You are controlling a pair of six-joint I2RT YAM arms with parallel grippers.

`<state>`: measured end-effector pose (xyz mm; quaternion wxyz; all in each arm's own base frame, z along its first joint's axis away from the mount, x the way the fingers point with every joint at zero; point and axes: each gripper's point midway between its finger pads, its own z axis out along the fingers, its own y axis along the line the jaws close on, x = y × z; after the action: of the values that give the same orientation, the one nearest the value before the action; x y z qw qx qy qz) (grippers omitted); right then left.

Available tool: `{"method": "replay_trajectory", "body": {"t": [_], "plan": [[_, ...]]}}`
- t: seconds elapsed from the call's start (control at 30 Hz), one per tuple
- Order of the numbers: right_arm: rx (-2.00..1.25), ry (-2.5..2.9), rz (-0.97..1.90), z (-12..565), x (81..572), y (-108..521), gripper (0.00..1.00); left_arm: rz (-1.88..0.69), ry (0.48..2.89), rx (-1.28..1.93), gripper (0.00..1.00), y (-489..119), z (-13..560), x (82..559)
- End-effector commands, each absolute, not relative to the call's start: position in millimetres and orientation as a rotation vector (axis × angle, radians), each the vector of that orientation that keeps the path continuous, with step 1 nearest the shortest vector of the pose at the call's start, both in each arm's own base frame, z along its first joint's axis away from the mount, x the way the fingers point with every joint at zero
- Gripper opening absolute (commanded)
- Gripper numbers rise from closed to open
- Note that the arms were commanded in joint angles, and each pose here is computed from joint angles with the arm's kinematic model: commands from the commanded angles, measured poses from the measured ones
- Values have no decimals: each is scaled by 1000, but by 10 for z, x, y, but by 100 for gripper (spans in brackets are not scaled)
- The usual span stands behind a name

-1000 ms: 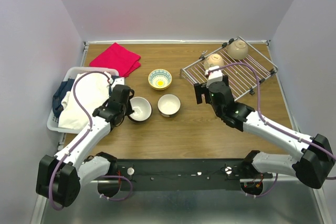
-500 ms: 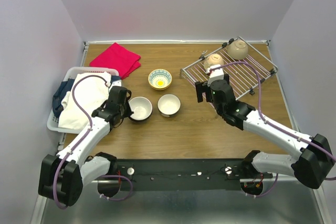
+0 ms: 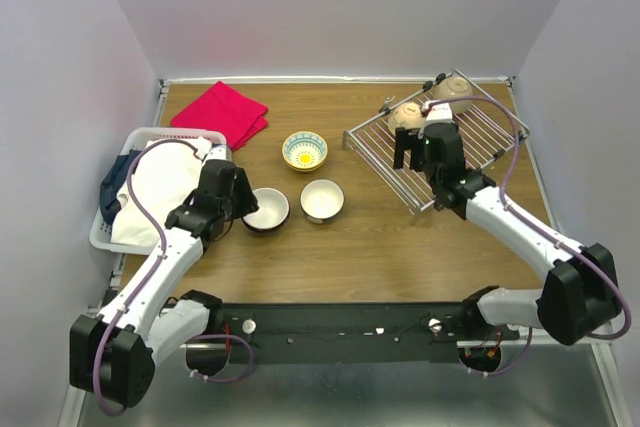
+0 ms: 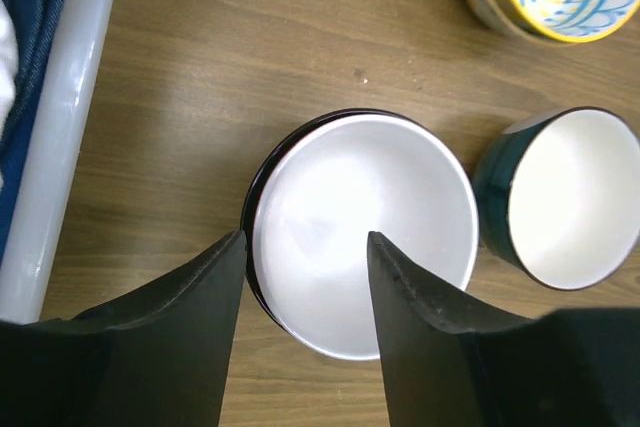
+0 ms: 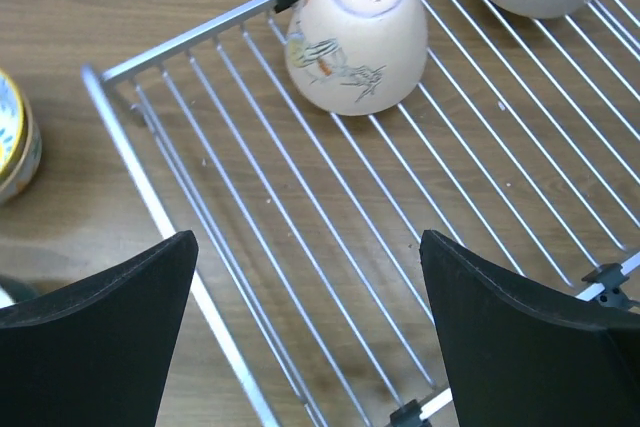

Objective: Unload the bowls from the dish rack

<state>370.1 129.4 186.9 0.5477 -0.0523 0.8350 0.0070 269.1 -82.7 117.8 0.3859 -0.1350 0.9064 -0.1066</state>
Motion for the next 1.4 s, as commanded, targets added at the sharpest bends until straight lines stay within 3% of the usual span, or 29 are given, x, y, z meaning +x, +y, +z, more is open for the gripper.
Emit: {"method": "replay_trajectory", "body": {"t": [0.0, 0.67, 1.37], "plan": [[48, 1995, 191, 1970, 4039, 1161, 100, -286, 2254, -328, 65, -798, 1434, 2672], [650, 1963, 764, 1571, 5120, 644, 100, -362, 2054, -135, 67, -799, 1667, 2443], [898, 1923, 1075, 897, 5288, 787, 100, -325, 2005, -151, 67, -717, 1714, 2457]]}}
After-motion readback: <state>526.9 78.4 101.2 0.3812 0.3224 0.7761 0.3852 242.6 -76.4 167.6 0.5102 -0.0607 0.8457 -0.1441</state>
